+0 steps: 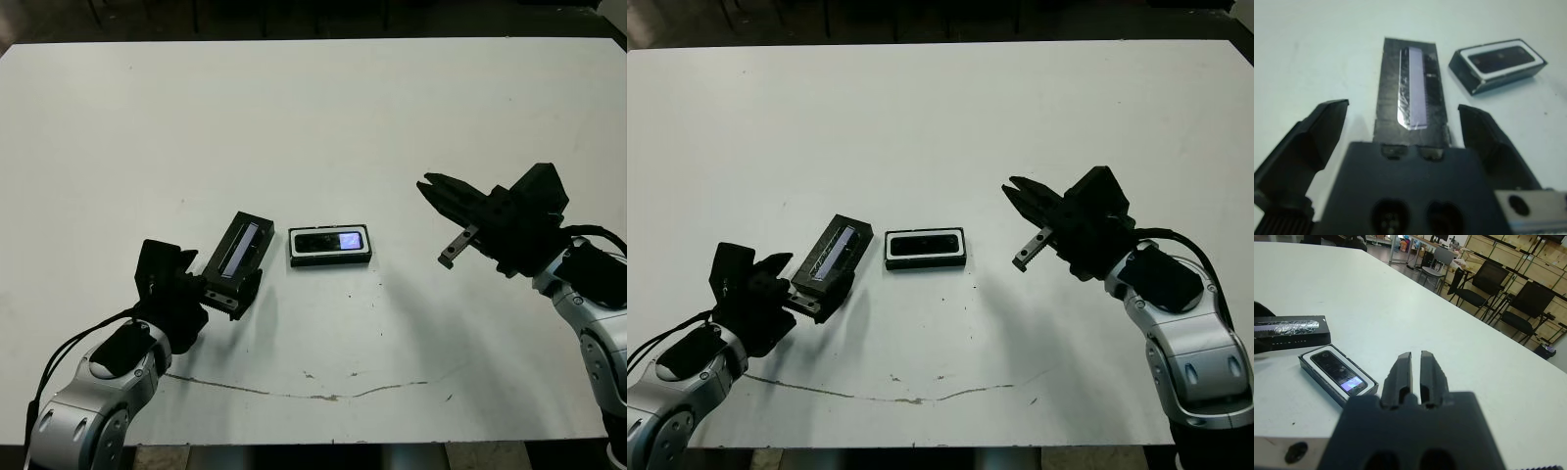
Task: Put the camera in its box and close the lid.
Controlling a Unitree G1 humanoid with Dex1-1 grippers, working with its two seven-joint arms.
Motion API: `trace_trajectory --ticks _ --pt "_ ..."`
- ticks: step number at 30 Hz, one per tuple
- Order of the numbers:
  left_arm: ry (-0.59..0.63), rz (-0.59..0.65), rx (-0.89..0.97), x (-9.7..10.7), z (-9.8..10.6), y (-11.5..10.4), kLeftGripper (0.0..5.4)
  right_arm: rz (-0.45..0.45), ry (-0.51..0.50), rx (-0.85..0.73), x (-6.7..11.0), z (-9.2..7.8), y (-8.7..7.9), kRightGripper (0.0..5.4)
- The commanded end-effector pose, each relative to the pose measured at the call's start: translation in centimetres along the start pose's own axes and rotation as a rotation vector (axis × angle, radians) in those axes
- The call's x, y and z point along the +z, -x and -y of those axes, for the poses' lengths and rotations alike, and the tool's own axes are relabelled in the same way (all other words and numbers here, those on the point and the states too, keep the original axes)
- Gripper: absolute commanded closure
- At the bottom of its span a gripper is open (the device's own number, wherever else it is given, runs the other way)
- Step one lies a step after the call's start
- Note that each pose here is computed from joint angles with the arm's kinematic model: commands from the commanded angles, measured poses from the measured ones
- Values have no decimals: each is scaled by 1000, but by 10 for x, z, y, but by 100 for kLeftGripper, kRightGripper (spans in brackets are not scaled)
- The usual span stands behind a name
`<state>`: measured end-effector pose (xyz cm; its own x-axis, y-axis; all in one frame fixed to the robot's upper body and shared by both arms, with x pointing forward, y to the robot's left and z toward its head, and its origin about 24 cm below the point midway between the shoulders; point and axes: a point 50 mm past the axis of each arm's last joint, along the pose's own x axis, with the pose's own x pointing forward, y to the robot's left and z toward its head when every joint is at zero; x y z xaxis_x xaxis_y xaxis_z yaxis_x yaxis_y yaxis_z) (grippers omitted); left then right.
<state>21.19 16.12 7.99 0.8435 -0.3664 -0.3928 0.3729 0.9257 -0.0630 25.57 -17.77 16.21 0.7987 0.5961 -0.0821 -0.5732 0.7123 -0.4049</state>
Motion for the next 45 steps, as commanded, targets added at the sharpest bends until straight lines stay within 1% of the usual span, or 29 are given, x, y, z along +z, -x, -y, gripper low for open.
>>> trace_trajectory --ticks 1,4,10,16,19,22,24,28,30,32,36,39,41,43,45 --pt "28 -64 -6 -9 -2 -3 2 -17 -14 8 -5 -2 2 540" --pt "62 -74 -14 -12 -2 -4 2 -17 -8 9 -4 -2 3 540" --pt "52 -88 -5 -16 -4 -7 2 -26 -19 3 -6 -2 4 540" --pt "68 -93 96 -18 -4 -8 2 -28 -15 2 -6 -2 4 540" --pt "78 -68 158 -21 -3 -9 29 -22 -19 6 -6 -2 3 540" --pt "70 -46 169 -23 -3 -9 80 -24 -15 6 -6 -2 4 540" --pt "46 -41 162 -24 -4 -9 118 -25 -21 5 -6 -2 4 540" --pt "-131 -55 97 -19 -6 -9 193 -23 -7 7 -5 -2 4 540" --pt "-203 -77 41 -17 -8 -10 231 -25 -6 4 -5 -3 4 540" --pt "-251 -136 -8 -15 -11 -10 259 -27 -5 2 -4 -3 4 540" --pt "-339 -223 -101 -9 -17 -12 262 -32 -17 -1 -4 -3 4 540" --pt "-387 -222 -115 -4 -20 -11 262 -27 -14 1 -4 -3 4 540" --pt "-399 -171 -105 3 -21 -10 262 -22 -15 1 -4 -2 4 540" --pt "-383 -101 -84 16 -24 -8 262 -18 -12 -4 -4 -2 4 540" --pt "-364 -8 -65 33 -31 -8 262 -14 -2 -10 -3 -1 5 540"
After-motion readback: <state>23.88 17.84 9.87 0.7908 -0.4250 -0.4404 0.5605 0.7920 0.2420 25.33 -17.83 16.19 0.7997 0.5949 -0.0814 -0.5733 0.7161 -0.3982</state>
